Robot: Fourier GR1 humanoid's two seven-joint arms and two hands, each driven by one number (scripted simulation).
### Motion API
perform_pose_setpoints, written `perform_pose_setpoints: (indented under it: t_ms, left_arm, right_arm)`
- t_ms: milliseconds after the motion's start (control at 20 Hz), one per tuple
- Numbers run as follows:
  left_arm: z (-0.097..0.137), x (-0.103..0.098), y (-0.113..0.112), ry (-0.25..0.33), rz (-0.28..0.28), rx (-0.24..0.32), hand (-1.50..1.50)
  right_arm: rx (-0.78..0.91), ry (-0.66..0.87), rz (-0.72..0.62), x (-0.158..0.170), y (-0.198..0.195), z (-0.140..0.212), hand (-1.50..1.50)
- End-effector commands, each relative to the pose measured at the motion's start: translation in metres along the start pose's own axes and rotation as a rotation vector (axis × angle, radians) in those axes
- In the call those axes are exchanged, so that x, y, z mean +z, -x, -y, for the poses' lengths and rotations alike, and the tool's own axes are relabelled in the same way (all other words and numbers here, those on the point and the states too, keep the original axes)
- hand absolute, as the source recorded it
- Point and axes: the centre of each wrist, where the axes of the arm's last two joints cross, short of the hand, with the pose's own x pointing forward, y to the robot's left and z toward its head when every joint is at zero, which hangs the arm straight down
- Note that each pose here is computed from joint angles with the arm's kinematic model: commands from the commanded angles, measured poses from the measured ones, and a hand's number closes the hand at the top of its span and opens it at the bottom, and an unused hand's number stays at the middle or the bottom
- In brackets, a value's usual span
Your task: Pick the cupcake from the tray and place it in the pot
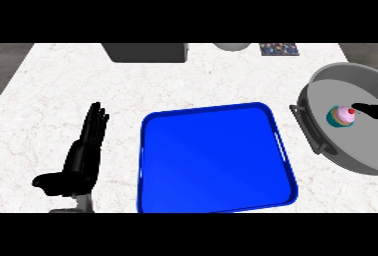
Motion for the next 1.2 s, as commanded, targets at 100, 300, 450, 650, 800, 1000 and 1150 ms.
perform_pose_setpoints:
  t_ms: [100, 300, 450, 650, 800, 1000, 1150]
  left_arm:
    - [-0.008, -0.013, -0.003, -0.002, 0.006, -0.017, 0.0]
    - [0.002, -0.008, 0.006, 0.01, 0.008, -0.003, 0.0]
    - [0.014, -0.008, -0.001, 0.026, 0.014, 0.003, 0.0]
    - [0.016, -0.016, -0.002, 0.015, 0.014, 0.01, 0.0]
    - [-0.004, -0.02, -0.009, 0.024, 0.021, 0.015, 0.0]
    - [0.008, -0.005, 0.007, 0.033, 0.006, 0.004, 0.0]
    - [0.003, -0.004, 0.002, 0.023, 0.001, 0.01, 0.0]
  right_arm:
    - [-0.173, 0.104, -0.039, 0.011, 0.031, 0.045, -1.5]
    - [-0.202, 0.172, 0.005, 0.017, 0.043, 0.082, -1.5]
    - [-0.206, 0.197, 0.021, 0.029, 0.058, 0.1, -1.5]
    - [-0.239, 0.188, 0.044, 0.034, 0.062, 0.115, -1.5]
    - [-0.227, 0.217, 0.048, 0.034, 0.062, 0.12, -1.5]
    - [-0.205, 0.223, 0.046, 0.059, 0.086, 0.131, -1.5]
    - [-0.234, 0.279, 0.055, 0.055, 0.075, 0.158, -1.5]
